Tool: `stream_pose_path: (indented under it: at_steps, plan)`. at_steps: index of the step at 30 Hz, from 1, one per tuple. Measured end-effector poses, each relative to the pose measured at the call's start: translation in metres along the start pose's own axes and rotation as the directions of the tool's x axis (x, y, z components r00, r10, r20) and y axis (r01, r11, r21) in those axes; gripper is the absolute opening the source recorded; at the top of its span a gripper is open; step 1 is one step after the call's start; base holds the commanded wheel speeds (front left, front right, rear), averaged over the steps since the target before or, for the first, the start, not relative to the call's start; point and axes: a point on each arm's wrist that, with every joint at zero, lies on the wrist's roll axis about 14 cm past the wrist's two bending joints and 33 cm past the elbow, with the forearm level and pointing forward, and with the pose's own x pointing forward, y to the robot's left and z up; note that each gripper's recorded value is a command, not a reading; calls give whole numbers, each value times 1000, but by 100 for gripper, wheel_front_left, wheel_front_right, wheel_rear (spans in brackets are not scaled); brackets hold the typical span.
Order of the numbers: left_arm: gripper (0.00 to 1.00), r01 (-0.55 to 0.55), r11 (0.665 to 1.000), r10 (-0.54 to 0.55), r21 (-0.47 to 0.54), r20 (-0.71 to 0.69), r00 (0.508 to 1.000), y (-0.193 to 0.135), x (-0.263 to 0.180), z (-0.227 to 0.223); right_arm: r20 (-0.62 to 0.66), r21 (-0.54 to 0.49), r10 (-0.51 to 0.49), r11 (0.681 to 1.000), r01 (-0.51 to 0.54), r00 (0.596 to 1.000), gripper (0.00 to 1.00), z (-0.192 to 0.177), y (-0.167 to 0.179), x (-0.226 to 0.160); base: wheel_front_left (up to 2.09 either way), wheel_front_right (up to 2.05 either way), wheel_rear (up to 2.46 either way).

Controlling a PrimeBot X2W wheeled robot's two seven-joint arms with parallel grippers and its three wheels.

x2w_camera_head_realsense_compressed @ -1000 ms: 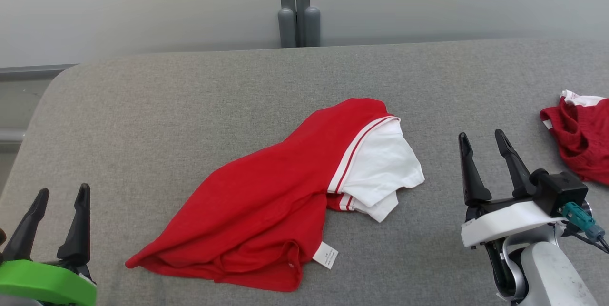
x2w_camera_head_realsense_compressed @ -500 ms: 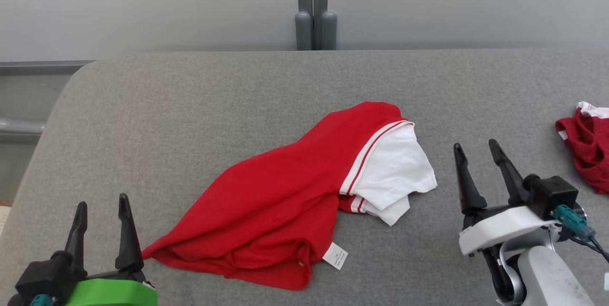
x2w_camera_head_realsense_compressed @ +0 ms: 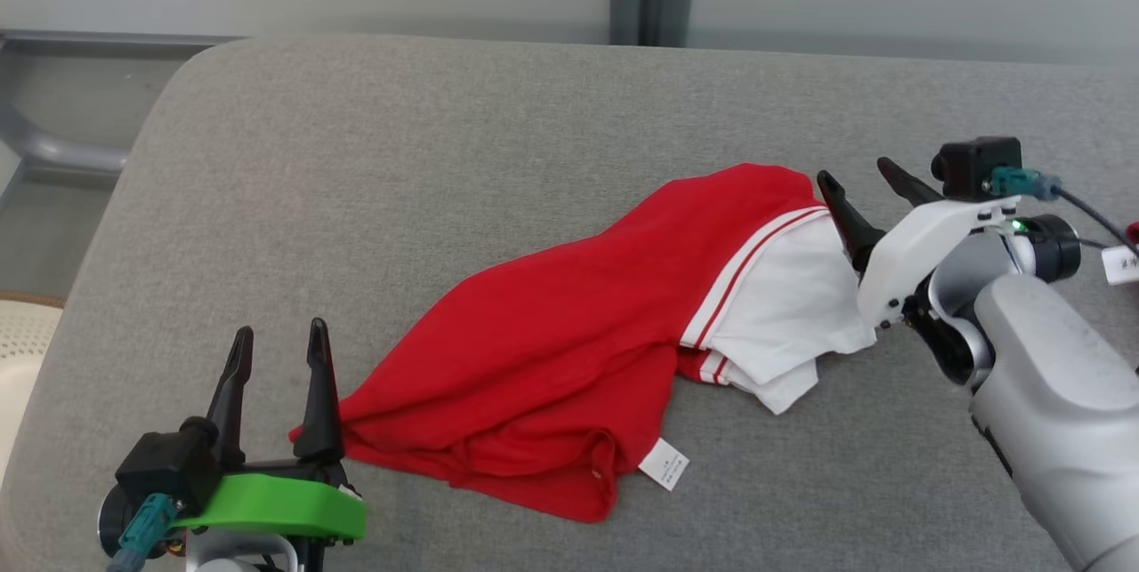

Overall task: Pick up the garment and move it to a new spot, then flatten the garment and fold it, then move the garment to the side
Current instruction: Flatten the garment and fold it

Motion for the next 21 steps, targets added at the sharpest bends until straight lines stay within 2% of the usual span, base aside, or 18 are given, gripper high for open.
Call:
stream_pose_path:
  at_steps: [1, 3, 5, 8, 11, 14, 15, 16, 18, 21]
  plan:
    - [100, -5, 1000, 5, -3, -3, 1000, 1, 0, -1, -53, -12, 1, 1000, -1, 999, 100, -6, -3, 7, 0, 0, 0]
    - [100, -21, 1000, 21, -7, -6, 1000, 5, 0, -3, -147, 74, -1, 997, 12, 989, 100, -19, -4, 18, 0, 0, 0]
    - [100, -45, 999, 45, -7, -10, 999, 12, -1, -4, -330, 177, 38, 984, 22, 943, 100, -54, 4, 24, 0, 0, 0]
    - [100, -75, 997, 75, -7, -14, 997, 21, -4, -6, -468, 256, 79, 965, 49, 880, 100, -80, 9, 27, 0, 0, 0]
    - [100, -101, 995, 101, -9, -17, 995, 28, -6, -7, -543, 278, 106, 959, 60, 833, 100, -95, 11, 31, 0, 0, 0]
    - [100, -126, 992, 126, -8, -26, 992, 35, -9, -10, -559, 300, 135, 953, 48, 818, 100, -100, 19, 40, 0, 0, 0]
    - [100, -133, 991, 133, -6, -28, 991, 37, -10, -11, -560, 308, 145, 950, 43, 816, 72, -101, 22, 42, 0, 0, 0]
    - [100, -140, 990, 140, -4, -30, 990, 39, -10, -12, -562, 312, 153, 949, 37, 813, 0, -102, 25, 44, 0, 0, 0]
    - [100, -149, 989, 149, -5, -34, 988, 42, -11, -13, -565, 313, 162, 949, 29, 809, 0, -103, 27, 47, 0, 0, 0]
    - [100, -146, 989, 146, 4, -37, 989, 43, -11, -15, -533, 295, 151, 955, 16, 833, 0, -99, 27, 50, 0, 0, 0]
